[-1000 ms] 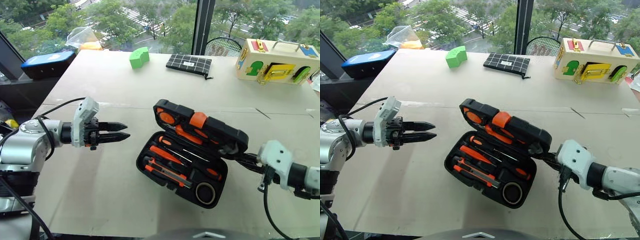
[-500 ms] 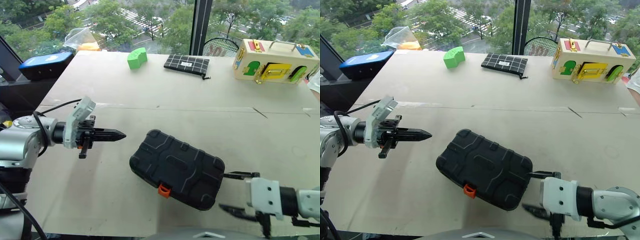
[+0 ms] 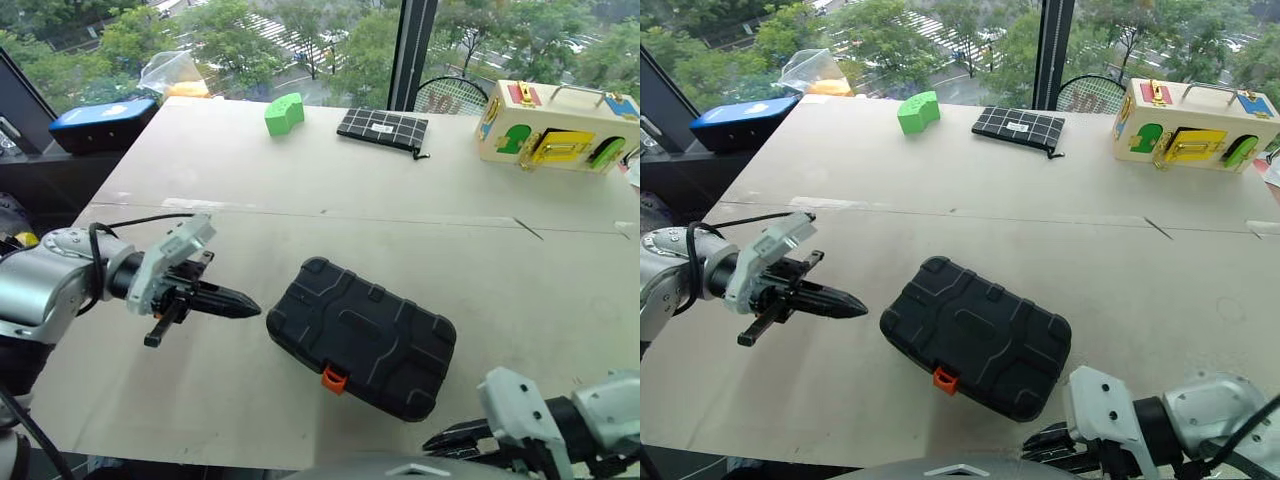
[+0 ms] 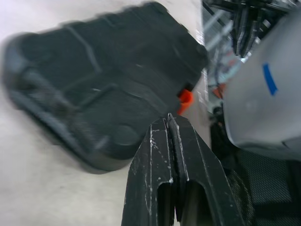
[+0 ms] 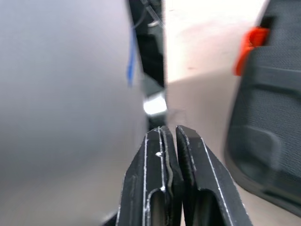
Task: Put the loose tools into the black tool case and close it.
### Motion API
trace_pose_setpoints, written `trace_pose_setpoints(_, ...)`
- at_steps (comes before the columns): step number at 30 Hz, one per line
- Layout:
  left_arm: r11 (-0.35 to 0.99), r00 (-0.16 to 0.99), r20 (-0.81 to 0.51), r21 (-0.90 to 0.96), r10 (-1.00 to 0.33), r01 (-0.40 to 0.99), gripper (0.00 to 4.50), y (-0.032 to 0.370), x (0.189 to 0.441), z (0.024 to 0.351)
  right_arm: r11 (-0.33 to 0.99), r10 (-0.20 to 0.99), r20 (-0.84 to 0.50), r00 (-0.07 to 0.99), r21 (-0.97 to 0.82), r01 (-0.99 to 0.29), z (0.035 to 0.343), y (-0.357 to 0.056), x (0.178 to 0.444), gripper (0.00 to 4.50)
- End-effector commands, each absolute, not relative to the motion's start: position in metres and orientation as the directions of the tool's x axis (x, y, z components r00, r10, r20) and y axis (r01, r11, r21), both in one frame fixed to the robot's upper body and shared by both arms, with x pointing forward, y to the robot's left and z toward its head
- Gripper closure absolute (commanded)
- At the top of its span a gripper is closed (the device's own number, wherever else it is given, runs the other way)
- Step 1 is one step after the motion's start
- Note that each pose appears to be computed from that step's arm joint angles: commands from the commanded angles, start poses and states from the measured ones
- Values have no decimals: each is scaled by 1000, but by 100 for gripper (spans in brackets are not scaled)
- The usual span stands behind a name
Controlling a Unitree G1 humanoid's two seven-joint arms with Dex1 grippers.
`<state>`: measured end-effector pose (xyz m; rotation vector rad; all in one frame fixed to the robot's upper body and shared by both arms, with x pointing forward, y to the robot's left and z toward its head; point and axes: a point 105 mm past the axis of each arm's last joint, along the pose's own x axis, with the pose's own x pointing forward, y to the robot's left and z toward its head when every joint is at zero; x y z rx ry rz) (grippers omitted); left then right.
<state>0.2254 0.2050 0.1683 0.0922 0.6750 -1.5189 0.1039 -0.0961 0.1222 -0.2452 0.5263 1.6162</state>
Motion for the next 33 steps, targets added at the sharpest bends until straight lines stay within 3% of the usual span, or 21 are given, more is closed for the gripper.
trace_pose_setpoints(1, 21, -139, -477, -315, -868, 949, 450, 199, 219, 170, -109, 863, -467, -194, 201, -973, 121, -91, 107, 442)
trace_pose_setpoints(9, -8, -173, -473, -330, -864, 944, 450, 197, 206, 168, -257, 896, -304, -324, 241, -936, 143, -51, 95, 442)
trace_pose_setpoints(11, -12, -180, -472, -338, -863, 941, 450, 197, 202, 169, -234, 902, -304, -306, 253, -939, 142, -49, 94, 442)
trace_pose_setpoints(14, -5, -176, -473, -341, -864, 940, 450, 199, 201, 169, -22, 929, -358, -94, 198, -980, 131, -50, 124, 442)
trace_pose_setpoints(18, -11, -182, -468, -344, -865, 939, 450, 198, 199, 170, 113, 878, -477, 29, 148, -982, 117, -64, 133, 442)
trace_pose_setpoints(30, -69, -211, -452, -311, -867, 948, 450, 189, 200, 168, 97, 805, -592, -30, 182, -978, 92, -74, 115, 442)
trace_pose_setpoints(33, -71, -208, -449, -302, -869, 950, 450, 189, 201, 167, 158, 786, -617, 45, 130, -979, 85, -77, 129, 442)
